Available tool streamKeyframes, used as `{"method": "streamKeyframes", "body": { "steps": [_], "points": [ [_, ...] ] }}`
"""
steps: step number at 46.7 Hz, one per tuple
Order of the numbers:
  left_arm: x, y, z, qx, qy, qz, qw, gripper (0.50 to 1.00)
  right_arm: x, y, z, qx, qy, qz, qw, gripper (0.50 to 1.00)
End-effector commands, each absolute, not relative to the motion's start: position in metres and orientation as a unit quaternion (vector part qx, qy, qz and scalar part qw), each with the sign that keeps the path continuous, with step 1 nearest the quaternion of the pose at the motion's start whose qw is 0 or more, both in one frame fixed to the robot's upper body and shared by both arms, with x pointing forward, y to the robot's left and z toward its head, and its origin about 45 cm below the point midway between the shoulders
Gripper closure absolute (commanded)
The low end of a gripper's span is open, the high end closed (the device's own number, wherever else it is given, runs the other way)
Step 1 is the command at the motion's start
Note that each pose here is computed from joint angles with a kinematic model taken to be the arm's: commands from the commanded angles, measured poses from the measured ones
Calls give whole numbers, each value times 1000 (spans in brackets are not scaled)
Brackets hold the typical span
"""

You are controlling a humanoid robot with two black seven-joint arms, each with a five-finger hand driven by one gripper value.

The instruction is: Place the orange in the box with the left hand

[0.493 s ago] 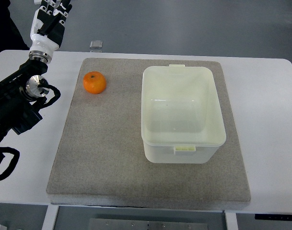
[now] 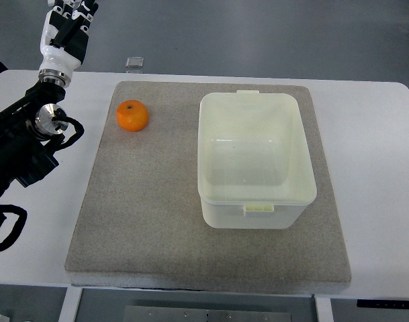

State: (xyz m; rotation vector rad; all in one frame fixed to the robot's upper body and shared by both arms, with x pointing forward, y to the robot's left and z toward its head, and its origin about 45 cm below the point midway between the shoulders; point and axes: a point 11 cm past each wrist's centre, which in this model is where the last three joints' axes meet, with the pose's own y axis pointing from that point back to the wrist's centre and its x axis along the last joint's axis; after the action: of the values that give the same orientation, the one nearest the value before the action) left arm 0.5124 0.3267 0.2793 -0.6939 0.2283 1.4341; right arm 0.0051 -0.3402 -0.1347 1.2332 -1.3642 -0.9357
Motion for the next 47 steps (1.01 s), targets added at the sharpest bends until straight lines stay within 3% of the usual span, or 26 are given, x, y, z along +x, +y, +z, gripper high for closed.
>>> {"method": "streamKeyframes", "body": {
  "steps": [1,47],
  "points": [
    [513,326,278,-310,103,644,692,504,5,-340,-135,513,-567,-389,513,568],
    [514,331,282,-297,93,653,690,506,5,-340,-135,513,-567,-389,514,568]
  ]
}}
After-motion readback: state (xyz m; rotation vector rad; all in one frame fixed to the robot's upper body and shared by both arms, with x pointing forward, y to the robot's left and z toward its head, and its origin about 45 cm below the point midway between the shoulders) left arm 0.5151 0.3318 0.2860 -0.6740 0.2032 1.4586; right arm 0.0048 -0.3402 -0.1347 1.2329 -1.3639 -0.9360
